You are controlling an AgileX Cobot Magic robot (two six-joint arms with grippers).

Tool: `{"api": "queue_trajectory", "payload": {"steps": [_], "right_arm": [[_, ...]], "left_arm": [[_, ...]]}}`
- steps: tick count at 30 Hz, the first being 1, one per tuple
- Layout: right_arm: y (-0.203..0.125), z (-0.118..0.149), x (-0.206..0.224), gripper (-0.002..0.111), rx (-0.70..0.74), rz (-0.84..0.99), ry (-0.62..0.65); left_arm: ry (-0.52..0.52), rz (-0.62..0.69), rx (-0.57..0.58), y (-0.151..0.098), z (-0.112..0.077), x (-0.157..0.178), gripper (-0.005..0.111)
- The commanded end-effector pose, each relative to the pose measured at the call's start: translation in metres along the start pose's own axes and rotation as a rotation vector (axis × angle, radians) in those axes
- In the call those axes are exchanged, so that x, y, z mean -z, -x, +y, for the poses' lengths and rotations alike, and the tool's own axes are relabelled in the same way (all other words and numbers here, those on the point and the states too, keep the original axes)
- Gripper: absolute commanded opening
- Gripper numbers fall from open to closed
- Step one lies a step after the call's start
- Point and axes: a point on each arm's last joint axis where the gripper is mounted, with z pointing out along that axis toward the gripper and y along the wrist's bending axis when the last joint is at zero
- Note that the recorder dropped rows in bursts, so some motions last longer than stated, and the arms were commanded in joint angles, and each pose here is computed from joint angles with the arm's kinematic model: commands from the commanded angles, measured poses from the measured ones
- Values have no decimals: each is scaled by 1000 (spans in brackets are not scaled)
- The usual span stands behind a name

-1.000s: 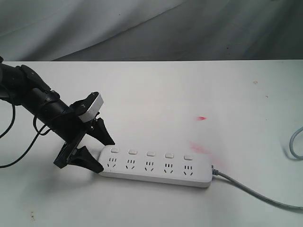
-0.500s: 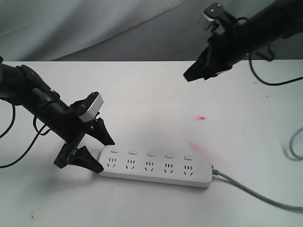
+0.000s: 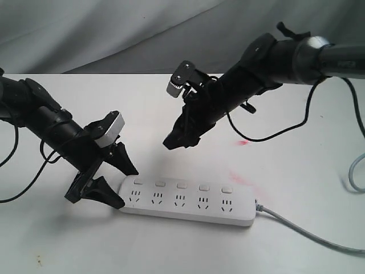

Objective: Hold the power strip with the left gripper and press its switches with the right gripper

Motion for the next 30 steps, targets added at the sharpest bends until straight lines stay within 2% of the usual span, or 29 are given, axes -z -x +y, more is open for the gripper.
{"api": "queue_trajectory", "payload": {"steps": [1,4,14,30], "right_arm": [[5,11,-14,64,26,-41,78],[10,22,-24,64,64,-84,151],[14,40,-52,64,156,-118,195],[12,37,-61,64,181,-101,130]], "left_arm": [[40,13,-5,-1,4,1,49],[40,13,-5,-1,4,1,49],[40,13,-5,-1,4,1,49],[40,13,-5,-1,4,1,49]]}}
